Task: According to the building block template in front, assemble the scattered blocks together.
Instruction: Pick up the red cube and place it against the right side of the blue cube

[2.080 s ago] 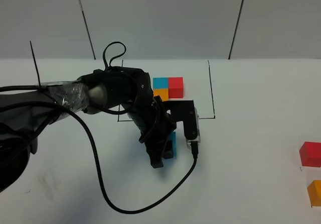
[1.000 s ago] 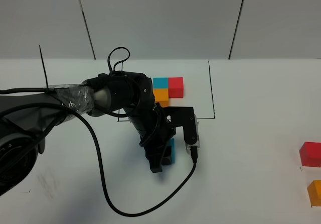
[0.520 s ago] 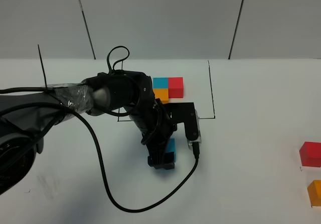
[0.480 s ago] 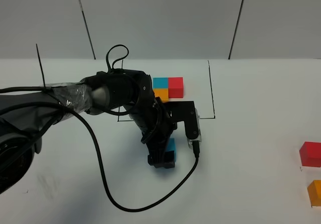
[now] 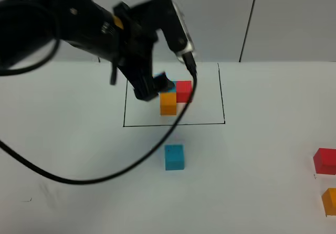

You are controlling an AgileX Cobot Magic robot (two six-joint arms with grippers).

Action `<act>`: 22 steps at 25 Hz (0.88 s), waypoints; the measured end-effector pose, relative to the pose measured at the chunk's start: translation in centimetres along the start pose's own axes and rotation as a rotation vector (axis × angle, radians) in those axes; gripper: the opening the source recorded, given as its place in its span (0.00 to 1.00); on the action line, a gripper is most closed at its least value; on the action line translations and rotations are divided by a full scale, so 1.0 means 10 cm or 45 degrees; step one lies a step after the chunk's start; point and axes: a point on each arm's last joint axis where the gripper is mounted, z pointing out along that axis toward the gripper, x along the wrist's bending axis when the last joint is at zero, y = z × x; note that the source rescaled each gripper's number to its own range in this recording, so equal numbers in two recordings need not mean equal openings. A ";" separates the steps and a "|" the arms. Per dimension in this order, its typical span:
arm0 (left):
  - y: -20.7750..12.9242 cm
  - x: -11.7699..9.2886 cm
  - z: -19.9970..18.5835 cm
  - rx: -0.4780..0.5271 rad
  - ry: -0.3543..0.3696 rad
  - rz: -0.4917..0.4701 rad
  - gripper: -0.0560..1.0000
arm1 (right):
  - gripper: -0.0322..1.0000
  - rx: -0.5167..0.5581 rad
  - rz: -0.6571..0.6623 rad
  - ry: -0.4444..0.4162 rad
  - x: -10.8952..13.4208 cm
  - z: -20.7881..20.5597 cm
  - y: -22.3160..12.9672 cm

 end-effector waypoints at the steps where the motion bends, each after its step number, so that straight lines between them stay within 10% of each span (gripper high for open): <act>1: -0.07 0.11 -0.14 0.014 0.063 -0.078 0.98 | 0.67 0.000 0.000 0.000 0.00 0.00 0.00; 8: -0.87 0.64 -1.12 0.341 0.435 -0.782 0.94 | 0.67 0.000 0.000 0.000 0.00 0.00 0.00; 13: -1.10 0.54 -1.66 0.565 0.542 -0.838 0.92 | 0.67 0.000 0.000 0.000 0.00 0.00 0.00; 22: -0.98 0.02 -2.83 0.218 0.824 -0.869 0.87 | 0.67 0.000 0.000 0.000 0.00 0.00 0.00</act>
